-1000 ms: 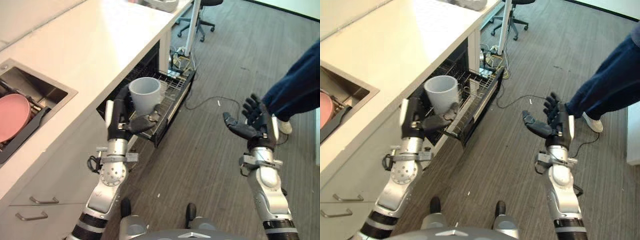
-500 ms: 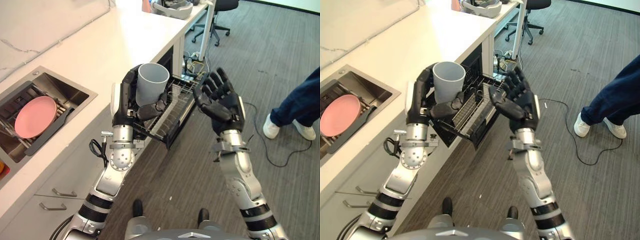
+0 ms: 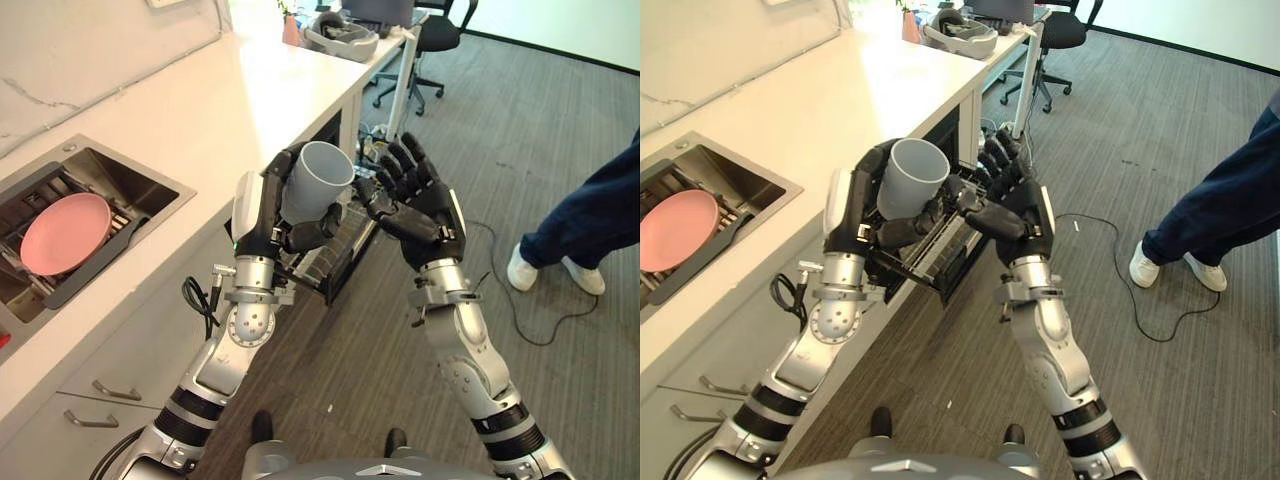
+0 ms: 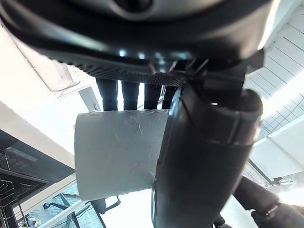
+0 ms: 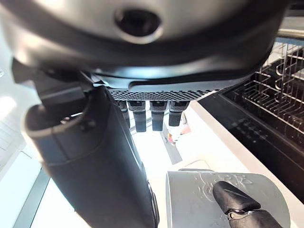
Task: Place the dishes in the dishwasher.
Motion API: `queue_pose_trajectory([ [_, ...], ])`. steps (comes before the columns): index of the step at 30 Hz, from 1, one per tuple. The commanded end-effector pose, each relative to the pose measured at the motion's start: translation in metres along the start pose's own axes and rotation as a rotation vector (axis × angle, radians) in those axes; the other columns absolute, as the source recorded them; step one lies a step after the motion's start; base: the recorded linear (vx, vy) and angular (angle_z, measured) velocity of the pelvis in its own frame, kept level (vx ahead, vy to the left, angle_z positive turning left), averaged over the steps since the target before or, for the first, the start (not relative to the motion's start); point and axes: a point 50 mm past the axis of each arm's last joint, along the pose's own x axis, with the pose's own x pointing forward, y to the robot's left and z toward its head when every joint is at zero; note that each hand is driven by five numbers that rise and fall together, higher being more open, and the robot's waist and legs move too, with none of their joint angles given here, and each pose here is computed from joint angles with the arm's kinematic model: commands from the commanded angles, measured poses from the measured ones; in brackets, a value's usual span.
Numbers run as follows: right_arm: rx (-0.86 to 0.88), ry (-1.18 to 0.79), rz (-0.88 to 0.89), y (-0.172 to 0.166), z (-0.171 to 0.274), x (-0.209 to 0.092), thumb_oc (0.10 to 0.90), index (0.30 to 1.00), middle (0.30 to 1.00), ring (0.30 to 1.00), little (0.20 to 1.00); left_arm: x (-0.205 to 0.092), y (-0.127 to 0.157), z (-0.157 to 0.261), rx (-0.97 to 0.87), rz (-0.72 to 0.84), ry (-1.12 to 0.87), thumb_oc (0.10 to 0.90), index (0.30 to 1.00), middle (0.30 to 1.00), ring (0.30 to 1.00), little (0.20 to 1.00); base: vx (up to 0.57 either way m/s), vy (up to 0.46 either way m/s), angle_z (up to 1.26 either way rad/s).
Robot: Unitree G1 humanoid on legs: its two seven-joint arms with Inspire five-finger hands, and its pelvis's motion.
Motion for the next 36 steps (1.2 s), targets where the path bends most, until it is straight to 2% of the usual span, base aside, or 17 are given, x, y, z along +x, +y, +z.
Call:
queue_pose_trajectory([
  [1, -0.039, -0.206, 0.066, 0.016, 0.033, 0.013, 0.8, 0.9, 0.9, 0.9, 0.9, 0.026, 0.005, 0.025, 0.04, 0.059, -0.198, 0.4, 0.3, 0.3, 0.3, 0.3, 0.0, 0.0, 0.0],
  [11, -0.067, -0.143, 0.077, 0.027, 0.02, 0.016, 0.8, 0.9, 0.9, 0.9, 0.9, 0.024, -0.005, 0.026, 0.052, 0.013, -0.195, 0.4, 0.3, 0.3, 0.3, 0.3, 0.0, 0.001, 0.0],
  [15, -0.003, -0.112, 0.148, 0.042, 0.014, 0.018, 0.8, 0.9, 0.9, 0.9, 0.9, 0.023, -0.013, 0.035, 0.043, -0.039, -0.247, 0.4, 0.3, 0.3, 0.3, 0.3, 0.0, 0.0, 0.0],
  [22, 0.002, -0.059, 0.187, 0.048, 0.003, 0.017, 0.8, 0.9, 0.9, 0.9, 0.9, 0.023, -0.021, 0.041, 0.039, -0.075, -0.28, 0.4, 0.3, 0.3, 0.3, 0.3, 0.0, 0.0, 0.0],
  [30, 0.074, 0.014, 0.115, 0.054, -0.016, 0.02, 0.8, 0.9, 0.9, 0.9, 0.9, 0.025, -0.042, 0.05, 0.14, -0.142, -0.366, 0.4, 0.3, 0.3, 0.3, 0.3, 0.0, 0.0, 0.0],
  [33, 0.098, 0.032, 0.096, 0.057, -0.02, 0.022, 0.8, 0.9, 0.9, 0.9, 0.9, 0.02, -0.05, 0.044, 0.139, -0.176, -0.328, 0.4, 0.3, 0.3, 0.3, 0.3, 0.0, 0.0, 0.0],
  [36, 0.165, 0.065, 0.016, 0.056, -0.029, 0.022, 0.8, 0.9, 0.9, 0.9, 0.9, 0.02, -0.061, 0.038, 0.233, -0.223, -0.33, 0.4, 0.3, 0.3, 0.3, 0.3, 0.0, 0.0, 0.0],
])
